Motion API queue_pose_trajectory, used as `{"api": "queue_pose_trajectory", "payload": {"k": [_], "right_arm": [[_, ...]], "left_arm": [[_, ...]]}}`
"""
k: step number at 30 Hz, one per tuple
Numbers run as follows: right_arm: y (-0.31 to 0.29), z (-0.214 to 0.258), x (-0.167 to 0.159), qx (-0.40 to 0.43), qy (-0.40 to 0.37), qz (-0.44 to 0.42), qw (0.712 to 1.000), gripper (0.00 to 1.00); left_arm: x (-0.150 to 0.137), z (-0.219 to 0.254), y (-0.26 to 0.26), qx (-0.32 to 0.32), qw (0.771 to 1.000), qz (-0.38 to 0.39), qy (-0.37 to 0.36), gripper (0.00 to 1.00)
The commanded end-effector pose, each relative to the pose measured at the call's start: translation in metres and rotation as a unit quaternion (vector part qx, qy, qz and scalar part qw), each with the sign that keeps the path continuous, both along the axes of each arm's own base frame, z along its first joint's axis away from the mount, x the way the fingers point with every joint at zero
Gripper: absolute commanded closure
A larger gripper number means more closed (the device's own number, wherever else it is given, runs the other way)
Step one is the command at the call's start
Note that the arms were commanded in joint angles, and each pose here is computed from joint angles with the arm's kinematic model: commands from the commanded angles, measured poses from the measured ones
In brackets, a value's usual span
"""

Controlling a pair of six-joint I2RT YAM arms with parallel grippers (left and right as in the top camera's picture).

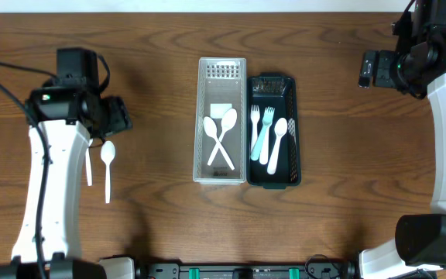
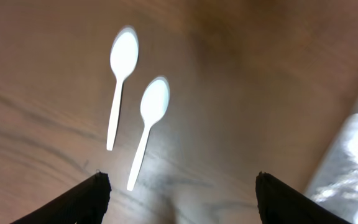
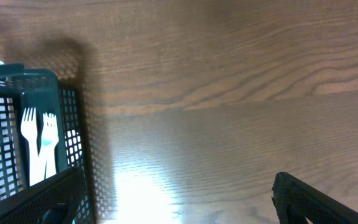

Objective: Pack container
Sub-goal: 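Grasp another white spoon on the left with the left gripper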

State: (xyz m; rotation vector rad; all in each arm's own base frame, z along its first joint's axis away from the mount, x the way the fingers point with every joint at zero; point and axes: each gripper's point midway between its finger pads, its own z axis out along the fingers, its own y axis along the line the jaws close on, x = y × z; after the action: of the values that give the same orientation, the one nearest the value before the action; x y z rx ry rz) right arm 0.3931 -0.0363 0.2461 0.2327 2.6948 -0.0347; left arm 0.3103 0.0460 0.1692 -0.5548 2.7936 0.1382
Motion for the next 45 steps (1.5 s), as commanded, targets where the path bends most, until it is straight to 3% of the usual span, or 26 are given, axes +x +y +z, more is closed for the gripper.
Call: {"api": "queue_pose_trajectory", "payload": {"k": [1,4,10,20,38,45], "right_arm": [[-0.004,0.002,-0.002,-0.008,0.0,0.002,1.0,0.01],[-0.004,0.002,-0.002,-0.008,0.0,0.002,1.0,0.01],[-0.004,0.002,-0.002,-0.008,0.0,0.002,1.0,0.01],[-0.004,0.002,-0.002,-0.008,0.0,0.002,1.0,0.01],[-0.004,0.002,-0.002,-0.008,0.0,0.002,1.0,0.01],[-0.004,0.001,-0.004,-0.008,0.004,0.002,1.0,0.01]], "left_arm": [[-0.018,-0.042,0.01,-0.007,0.999,0.009,0.05,0.22],[-0.031,-0.071,0.02,-0.012,0.997,0.024,0.066,0.2],[-0.042,-0.102,0.023,-0.02,0.996,-0.029,0.079,0.16],[-0.03,-0.121,0.024,-0.013,0.997,-0.056,0.052,0.12],[-0.038,-0.18,0.022,-0.037,0.989,-0.055,0.136,0.12],[-0.036,-0.18,0.022,-0.036,0.989,-0.055,0.131,0.35]]}}
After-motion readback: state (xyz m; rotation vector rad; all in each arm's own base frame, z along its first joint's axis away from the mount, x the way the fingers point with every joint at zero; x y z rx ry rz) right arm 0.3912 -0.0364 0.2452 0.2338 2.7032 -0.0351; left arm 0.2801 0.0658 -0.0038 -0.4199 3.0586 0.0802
